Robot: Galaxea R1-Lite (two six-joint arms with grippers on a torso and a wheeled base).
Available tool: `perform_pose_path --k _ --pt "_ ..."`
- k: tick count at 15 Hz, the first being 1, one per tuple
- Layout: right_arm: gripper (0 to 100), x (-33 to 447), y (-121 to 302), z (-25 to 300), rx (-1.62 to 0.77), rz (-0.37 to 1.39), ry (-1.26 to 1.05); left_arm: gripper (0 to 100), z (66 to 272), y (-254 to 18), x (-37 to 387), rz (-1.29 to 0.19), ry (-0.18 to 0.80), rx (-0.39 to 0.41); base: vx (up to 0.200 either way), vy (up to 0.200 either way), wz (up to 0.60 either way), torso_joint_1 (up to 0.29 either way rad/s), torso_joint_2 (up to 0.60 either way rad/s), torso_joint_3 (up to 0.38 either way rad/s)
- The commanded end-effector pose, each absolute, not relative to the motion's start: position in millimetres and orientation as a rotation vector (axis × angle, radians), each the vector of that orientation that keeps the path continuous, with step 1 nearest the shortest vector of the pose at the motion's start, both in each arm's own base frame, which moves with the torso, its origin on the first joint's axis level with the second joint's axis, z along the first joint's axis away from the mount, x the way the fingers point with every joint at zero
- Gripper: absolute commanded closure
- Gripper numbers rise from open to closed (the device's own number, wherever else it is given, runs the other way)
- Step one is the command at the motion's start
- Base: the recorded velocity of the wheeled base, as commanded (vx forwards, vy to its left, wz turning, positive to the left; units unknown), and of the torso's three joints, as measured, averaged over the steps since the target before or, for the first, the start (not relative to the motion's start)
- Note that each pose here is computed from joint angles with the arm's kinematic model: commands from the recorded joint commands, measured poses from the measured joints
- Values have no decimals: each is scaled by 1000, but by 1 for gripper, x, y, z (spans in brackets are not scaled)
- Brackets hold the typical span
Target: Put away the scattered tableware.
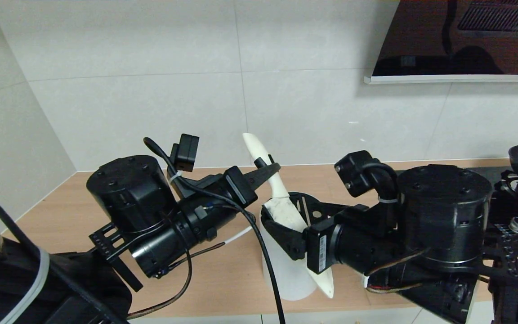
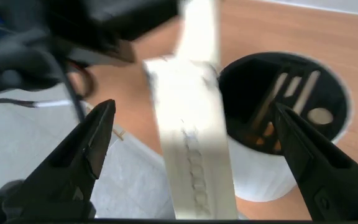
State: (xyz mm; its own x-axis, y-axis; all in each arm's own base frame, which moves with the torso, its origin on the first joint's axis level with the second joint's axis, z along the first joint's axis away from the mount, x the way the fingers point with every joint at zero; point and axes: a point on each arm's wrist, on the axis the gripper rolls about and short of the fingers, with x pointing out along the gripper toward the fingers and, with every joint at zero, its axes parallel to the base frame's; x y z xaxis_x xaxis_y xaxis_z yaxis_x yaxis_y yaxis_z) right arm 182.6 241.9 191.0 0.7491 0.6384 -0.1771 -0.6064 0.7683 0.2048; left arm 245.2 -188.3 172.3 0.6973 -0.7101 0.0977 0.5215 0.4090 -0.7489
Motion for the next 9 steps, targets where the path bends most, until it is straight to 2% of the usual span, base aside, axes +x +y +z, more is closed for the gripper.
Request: perform_pose_path --k 1,3,5,7,9 --pt "0 197 220 206 171 613 198 100 184 -184 240 -795 230 -831 0 0 0 0 0 0" --pt "0 212 199 214 191 541 166 100 198 -180 235 -753 254 -775 0 0 0 0 0 0" --pt "0 226 183 220 207 511 147 100 213 -180 240 -624 211 -752 0 0 0 0 0 0" --pt "0 233 178 217 206 493 152 100 218 -180 243 -521 196 -663 0 0 0 0 0 0" --pt "0 235 177 215 204 487 159 100 226 -182 248 -414 184 -616 0 0 0 0 0 0"
